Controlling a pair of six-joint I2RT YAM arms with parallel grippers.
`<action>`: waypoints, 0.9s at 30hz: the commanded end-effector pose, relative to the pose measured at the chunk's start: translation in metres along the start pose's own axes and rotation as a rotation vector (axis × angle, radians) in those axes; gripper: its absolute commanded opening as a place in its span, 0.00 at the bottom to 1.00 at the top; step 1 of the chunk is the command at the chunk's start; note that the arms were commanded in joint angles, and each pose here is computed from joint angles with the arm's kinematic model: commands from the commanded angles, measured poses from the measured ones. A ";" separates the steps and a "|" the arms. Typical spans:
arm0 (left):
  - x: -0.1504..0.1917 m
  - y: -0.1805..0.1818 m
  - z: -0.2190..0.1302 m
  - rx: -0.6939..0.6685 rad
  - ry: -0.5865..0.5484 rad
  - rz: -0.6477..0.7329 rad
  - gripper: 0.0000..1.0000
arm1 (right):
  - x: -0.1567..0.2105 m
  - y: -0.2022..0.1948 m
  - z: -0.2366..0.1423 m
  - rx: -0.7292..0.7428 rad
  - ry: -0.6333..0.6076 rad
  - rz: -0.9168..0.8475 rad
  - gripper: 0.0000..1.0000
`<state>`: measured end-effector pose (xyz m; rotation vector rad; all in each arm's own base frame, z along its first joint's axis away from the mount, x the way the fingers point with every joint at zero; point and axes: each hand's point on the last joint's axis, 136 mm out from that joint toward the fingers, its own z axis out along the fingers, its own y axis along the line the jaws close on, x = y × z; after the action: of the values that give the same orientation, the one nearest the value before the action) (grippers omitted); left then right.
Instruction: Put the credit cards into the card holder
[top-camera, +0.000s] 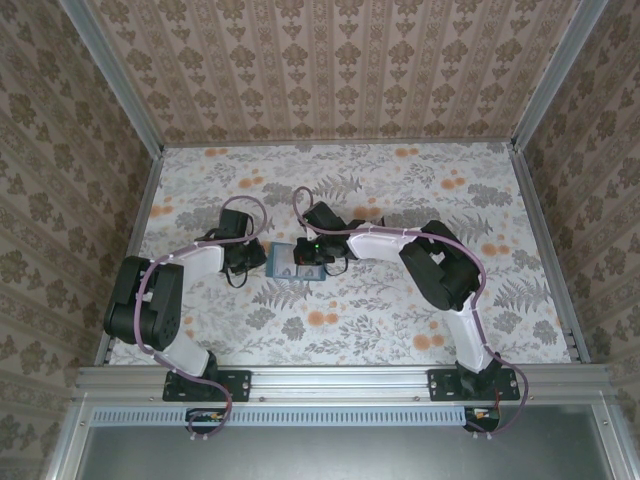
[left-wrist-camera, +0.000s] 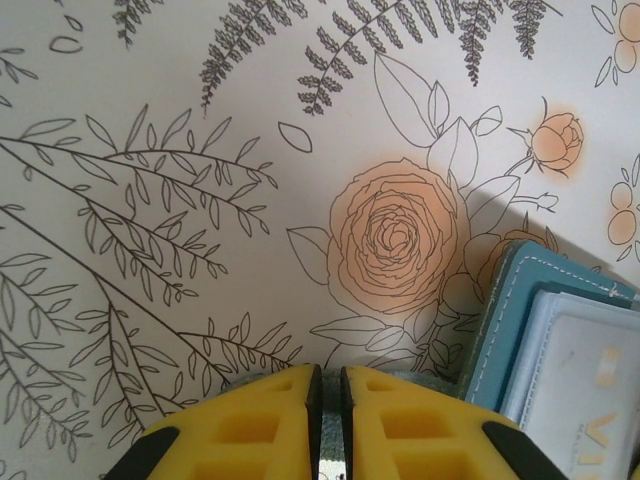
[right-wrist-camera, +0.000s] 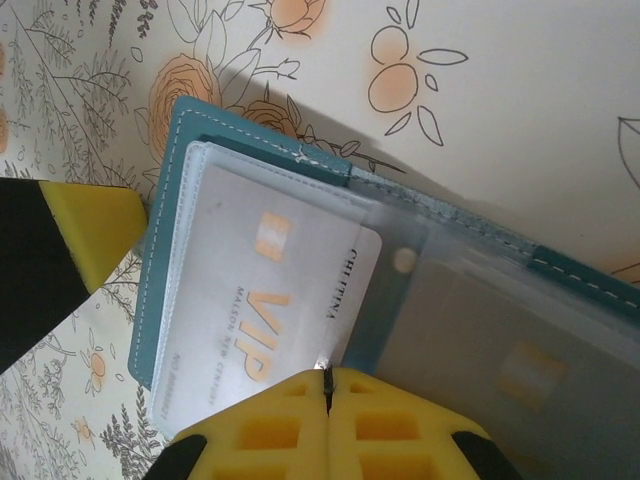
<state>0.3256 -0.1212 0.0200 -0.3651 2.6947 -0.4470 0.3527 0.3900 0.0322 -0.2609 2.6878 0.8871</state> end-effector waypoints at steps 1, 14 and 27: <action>0.029 0.012 0.005 -0.042 0.102 -0.021 0.16 | -0.005 0.011 -0.016 0.001 -0.008 -0.049 0.08; 0.004 -0.001 -0.031 -0.037 0.039 0.028 0.29 | 0.051 0.016 -0.052 -0.058 0.116 -0.112 0.10; -0.052 -0.045 -0.027 0.023 -0.001 0.109 0.29 | 0.091 0.019 -0.044 -0.080 0.192 -0.118 0.12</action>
<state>0.3661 -0.1318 0.0947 -0.2671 2.6207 -0.4485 0.2593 0.3694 0.0396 -0.5268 2.7881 0.9336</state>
